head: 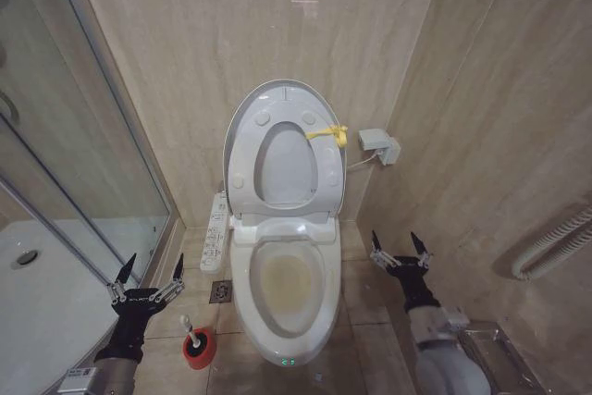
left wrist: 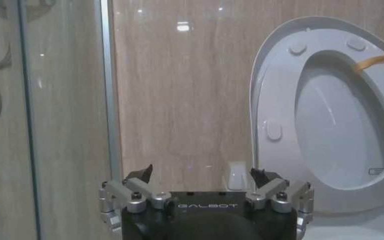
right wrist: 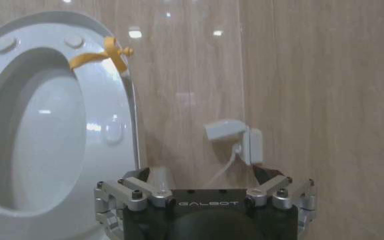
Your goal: Open the toilet lid, clean the toilet bowl with a toilet brush, close the toilet lid, and flush.
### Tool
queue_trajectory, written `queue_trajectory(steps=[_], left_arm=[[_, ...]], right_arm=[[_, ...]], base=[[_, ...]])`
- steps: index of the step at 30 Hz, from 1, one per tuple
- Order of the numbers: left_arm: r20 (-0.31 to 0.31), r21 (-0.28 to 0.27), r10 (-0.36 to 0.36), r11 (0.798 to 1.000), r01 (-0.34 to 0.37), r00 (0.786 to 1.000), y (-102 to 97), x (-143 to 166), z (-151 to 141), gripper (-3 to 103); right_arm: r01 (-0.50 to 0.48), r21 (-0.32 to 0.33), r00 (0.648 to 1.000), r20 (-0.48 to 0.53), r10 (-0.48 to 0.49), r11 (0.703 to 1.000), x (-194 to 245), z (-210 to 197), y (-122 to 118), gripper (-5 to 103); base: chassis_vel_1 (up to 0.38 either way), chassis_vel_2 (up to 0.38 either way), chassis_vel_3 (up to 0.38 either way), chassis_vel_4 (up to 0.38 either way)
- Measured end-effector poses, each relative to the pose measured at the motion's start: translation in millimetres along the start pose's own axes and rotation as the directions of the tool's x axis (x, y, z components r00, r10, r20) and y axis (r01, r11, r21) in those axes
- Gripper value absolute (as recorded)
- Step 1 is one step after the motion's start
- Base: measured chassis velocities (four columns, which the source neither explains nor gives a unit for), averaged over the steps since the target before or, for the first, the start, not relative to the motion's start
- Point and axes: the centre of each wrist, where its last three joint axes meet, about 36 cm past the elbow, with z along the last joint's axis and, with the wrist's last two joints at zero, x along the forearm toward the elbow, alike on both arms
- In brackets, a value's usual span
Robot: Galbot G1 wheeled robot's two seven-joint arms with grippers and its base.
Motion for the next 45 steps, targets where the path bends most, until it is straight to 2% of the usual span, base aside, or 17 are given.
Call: queue_trajectory(steps=[12,21,35,45], left_arm=[[0.0,0.0,0.0,1.0,0.0,1.0,0.0,0,0,99],[0.0,0.0,0.0,1.0,0.0,1.0,0.0,0,0,99],[0.0,0.0,0.0,1.0,0.0,1.0,0.0,0,0,99],[0.0,0.0,0.0,1.0,0.0,1.0,0.0,0,0,99]], right_arm=[[0.016,0.012,0.999,0.027,-0.017,1.0,-31,6,0,100],[-0.02,0.031,0.997,0.078,0.018,0.999,-72,5,6,100],[-0.038,0.048,0.994,0.101,0.033,0.998,-163,17,8,100],[-0.045,0.084,0.986,0.166,0.031,0.995,-241,-2,-2,100]], base=[[0.0,0.0,0.0,0.0],[0.0,0.0,0.0,0.0],[0.0,0.0,0.0,0.0],[0.0,0.0,0.0,0.0]])
